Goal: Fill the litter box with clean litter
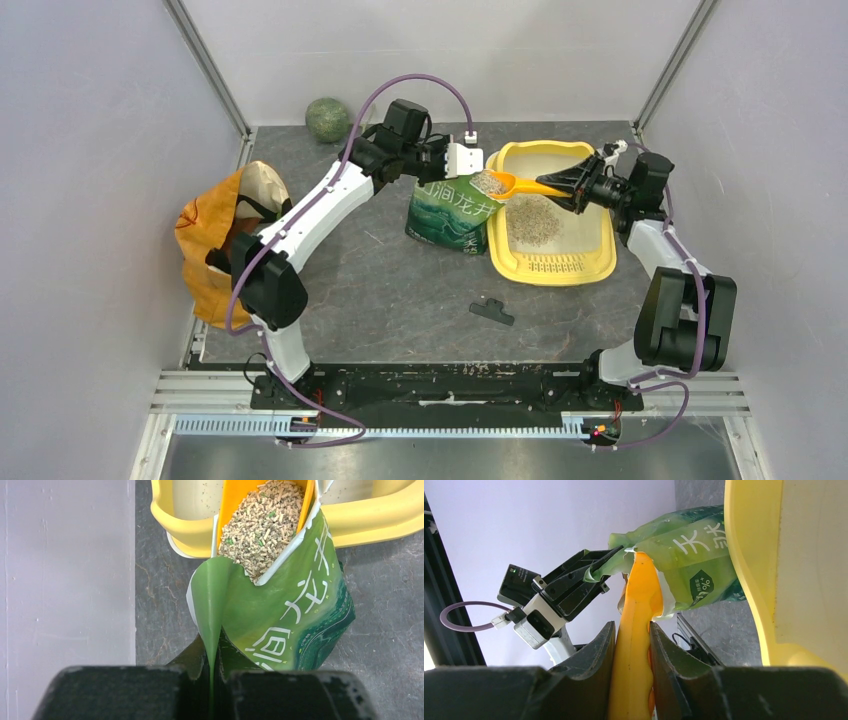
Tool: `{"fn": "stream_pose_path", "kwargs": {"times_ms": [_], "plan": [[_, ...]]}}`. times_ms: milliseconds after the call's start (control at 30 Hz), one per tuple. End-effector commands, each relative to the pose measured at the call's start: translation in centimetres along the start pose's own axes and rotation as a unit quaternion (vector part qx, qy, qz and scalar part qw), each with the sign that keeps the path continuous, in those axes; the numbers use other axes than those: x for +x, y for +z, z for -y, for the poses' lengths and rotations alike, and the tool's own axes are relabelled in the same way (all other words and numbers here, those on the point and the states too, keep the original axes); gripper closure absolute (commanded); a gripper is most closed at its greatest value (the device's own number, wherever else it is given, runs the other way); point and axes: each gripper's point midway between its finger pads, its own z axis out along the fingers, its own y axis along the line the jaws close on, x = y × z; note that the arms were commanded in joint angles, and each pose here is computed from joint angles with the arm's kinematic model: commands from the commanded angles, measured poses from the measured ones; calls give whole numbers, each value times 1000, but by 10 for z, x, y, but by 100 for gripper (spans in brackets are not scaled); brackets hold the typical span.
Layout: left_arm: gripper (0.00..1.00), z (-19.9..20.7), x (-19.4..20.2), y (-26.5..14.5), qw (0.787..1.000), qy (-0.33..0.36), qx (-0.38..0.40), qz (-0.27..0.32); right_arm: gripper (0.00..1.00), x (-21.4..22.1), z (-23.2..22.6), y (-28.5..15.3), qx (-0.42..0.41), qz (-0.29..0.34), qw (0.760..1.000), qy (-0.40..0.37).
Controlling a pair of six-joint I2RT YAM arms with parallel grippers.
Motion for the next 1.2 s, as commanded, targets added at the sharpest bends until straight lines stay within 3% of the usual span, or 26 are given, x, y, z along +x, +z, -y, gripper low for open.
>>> {"fn": "stream_pose_path", "kwargs": {"times_ms": [0,733,1167], "plan": [[98,-33,-26,-13,998,37,-48,32,100,1,-19,-20,-19,4,999,-37],[98,-33,-19,-7,998,43,-42,19,100,1,-61,-27,-24,9,998,-61],[98,-32,-20,-6,998,44,-40,22,100,-5,-45,-43,-18,20,999,-41]]}}
